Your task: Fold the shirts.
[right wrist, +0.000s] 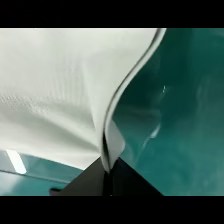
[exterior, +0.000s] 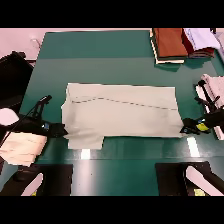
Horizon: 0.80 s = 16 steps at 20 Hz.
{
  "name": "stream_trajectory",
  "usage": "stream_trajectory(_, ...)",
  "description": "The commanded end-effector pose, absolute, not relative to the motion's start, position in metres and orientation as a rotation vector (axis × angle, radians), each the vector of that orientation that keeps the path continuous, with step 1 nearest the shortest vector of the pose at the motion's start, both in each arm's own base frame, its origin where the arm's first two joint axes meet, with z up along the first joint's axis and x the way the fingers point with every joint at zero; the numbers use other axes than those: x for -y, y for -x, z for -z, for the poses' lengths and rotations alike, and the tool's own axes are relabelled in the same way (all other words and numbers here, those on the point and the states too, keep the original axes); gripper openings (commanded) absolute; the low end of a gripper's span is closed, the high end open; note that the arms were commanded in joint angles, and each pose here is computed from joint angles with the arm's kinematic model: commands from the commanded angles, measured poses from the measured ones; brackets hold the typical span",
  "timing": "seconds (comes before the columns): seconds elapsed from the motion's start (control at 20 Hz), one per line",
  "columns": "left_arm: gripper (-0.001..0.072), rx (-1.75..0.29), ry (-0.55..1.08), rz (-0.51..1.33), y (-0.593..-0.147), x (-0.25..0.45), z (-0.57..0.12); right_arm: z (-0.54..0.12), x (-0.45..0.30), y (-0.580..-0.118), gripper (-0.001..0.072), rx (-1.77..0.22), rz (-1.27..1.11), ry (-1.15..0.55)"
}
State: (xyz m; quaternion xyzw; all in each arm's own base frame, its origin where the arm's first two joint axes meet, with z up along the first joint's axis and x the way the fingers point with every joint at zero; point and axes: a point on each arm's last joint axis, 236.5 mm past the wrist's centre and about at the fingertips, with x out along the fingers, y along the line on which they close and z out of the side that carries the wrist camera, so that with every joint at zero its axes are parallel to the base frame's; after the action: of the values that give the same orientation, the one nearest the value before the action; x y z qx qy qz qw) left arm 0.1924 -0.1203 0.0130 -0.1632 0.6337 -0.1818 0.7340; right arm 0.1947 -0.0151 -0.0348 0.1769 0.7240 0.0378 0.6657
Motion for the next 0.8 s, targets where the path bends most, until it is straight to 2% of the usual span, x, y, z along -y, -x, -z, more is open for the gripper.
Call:
stream_trajectory(0.0,0.0019,-1.450,0.353,0.421,-0.156,0.121,-0.029,0.002,0.035,-0.177,0.0019,-1.618,-0.023,-0.226)
stream_trajectory(0.15,0.0018,-1.371,0.371,0.415,-0.174,0.123,-0.034,-0.014,0.040,-0.194,0.0018,-1.518,0.008,-0.212)
stream_trajectory(0.4,0.0019,-1.083,0.279,0.295,-0.257,0.095,-0.055,-0.021,0.052,-0.261,0.0017,-1.444,-0.002,-0.237)
stream_trajectory(0.75,0.0021,-1.155,0.294,0.278,-0.367,0.100,-0.012,0.001,0.030,-0.356,0.0018,-1.451,-0.075,-0.231)
